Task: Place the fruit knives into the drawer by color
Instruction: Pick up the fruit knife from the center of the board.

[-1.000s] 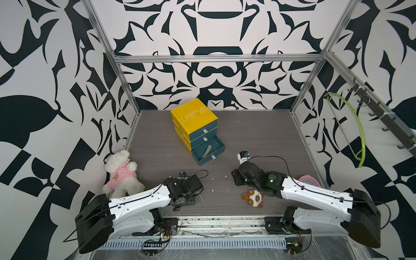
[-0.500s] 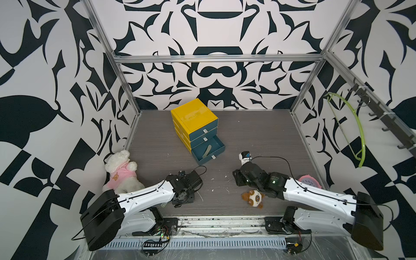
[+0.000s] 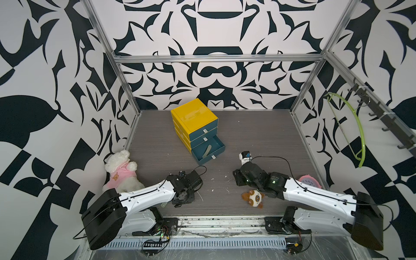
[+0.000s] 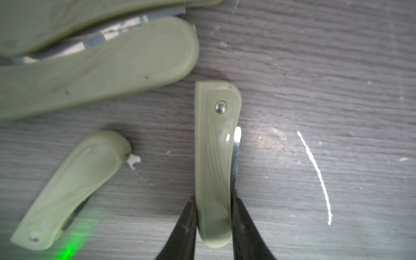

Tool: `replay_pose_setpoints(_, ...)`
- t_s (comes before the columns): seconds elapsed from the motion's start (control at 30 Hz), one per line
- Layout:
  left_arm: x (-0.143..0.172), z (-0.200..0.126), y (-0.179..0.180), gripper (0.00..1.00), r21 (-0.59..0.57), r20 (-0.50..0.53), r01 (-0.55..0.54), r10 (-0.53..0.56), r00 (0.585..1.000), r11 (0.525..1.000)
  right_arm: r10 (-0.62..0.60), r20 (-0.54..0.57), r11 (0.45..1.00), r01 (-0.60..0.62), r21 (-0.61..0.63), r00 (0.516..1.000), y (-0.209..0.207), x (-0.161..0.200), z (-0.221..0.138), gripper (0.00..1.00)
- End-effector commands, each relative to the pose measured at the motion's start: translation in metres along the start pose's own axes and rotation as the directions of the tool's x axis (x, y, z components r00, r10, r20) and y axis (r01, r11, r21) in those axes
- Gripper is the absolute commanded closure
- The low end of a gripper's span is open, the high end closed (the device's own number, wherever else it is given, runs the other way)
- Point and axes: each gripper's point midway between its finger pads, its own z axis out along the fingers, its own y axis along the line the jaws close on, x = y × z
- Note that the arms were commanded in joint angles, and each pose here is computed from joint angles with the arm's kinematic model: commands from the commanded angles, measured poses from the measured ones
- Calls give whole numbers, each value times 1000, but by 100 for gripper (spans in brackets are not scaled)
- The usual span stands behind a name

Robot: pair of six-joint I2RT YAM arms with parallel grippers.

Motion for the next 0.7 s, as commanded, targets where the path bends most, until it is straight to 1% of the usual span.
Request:
replay_pose_setpoints(0.0, 4, -2, -2, 78, 23, -21, -2, 2, 1000, 1000, 1, 41, 1000, -1, 3, 999, 2, -10, -2, 61)
replay_pose_setpoints(0.1, -5, -13, -10, 82, 42, 13, -13, 13, 1000, 999, 3, 40, 1000, -3, 4, 999, 2, -10, -1, 61)
replay_pose_setpoints(0.17, -12, -25, -16, 83, 55, 56, -30, 27, 998, 998, 5, 39, 1000, -5, 4, 999, 3, -10, -1, 61)
replay_pose_setpoints(0.27, -30, -54, -31, 83, 71, 146, -77, 66, 987, 995, 10, 44, 1000, -10, 6, 999, 2, -11, -1, 61)
replay_pose_setpoints(0.33, -43, -75, -37, 84, 58, 201, -115, 101, 974, 992, 10, 46, 1000, -11, 8, 999, 2, -11, -1, 61)
replay_pose_setpoints(0.43, -70, -102, -56, 84, 48, 302, -187, 164, 939, 981, 13, 50, 1000, -14, 16, 999, -1, -12, -1, 60)
replay_pose_setpoints(0.53, -96, -118, -76, 84, -15, 368, -261, 248, 896, 965, 24, 62, 999, -26, 34, 998, -6, -13, -3, 60)
replay_pose_setpoints(0.67, -131, -113, -108, 84, -171, 385, -369, 407, 829, 913, 41, 79, 998, -45, 48, 996, -13, -15, -9, 60)
